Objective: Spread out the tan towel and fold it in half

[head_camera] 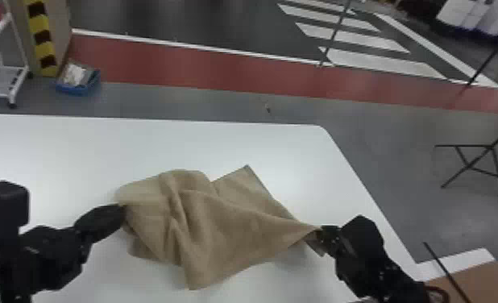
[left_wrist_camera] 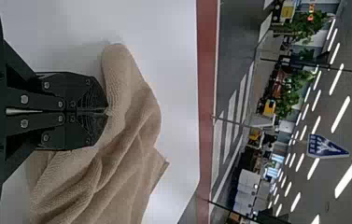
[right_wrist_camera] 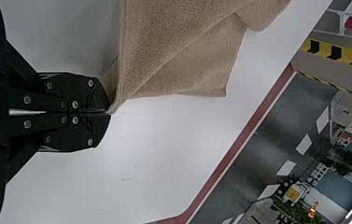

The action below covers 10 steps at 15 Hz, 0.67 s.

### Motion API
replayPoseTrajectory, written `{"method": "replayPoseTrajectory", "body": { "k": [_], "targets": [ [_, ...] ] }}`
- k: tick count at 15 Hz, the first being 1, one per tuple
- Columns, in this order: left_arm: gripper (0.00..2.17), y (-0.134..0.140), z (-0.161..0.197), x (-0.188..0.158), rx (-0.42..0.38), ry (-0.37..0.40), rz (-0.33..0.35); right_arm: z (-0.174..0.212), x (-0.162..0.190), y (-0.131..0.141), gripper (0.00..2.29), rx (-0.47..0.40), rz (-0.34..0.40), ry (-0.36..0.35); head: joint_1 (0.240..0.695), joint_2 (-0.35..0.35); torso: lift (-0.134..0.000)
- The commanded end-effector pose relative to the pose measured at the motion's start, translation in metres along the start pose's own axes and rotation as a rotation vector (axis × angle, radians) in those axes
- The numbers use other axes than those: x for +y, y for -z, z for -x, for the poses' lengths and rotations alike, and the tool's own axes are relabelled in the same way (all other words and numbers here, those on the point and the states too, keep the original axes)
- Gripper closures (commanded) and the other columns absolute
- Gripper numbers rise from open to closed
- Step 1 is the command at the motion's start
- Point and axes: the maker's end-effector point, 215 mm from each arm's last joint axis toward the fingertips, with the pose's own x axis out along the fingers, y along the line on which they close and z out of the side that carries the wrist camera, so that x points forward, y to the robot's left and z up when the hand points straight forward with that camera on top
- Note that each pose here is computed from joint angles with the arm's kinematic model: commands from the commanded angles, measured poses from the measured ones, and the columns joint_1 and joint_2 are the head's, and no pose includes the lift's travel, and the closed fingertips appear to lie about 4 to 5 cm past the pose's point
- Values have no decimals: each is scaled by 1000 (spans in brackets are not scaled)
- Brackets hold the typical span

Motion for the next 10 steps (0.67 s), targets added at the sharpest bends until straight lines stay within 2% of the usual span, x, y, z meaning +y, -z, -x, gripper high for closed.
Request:
{"method": "replayPoseTrajectory", "body": {
  "k": [1, 4, 5, 7, 8, 9, 10],
  "targets": [
    [2142, -27, 33, 38, -14, -64, 35, -9, -22, -10, 1764, -19, -2, 39, 695, -350, -124],
    [2142, -55, 69, 96, -30, -159, 80, -19, -29, -26, 1764, -32, 20, 60, 695, -322, -124],
    [2142, -55, 73, 107, -3, -169, 123, -22, -23, -32, 1764, -41, 28, 53, 695, -273, -124],
    [2142, -52, 72, 124, 41, -190, 179, -24, -9, -41, 1764, -46, 56, 34, 695, -224, -124],
    [1720, -38, 68, 130, 91, -213, 209, -24, 1, -46, 1764, -53, 67, 20, 695, -200, -124],
    [802, -26, 65, 133, 115, -227, 224, -24, 8, -49, 1764, -58, 74, 9, 695, -179, -124],
    [-1, -14, 62, 135, 137, -241, 230, -25, 16, -54, 1764, -62, 87, -1, 695, -147, -124]
  ]
}}
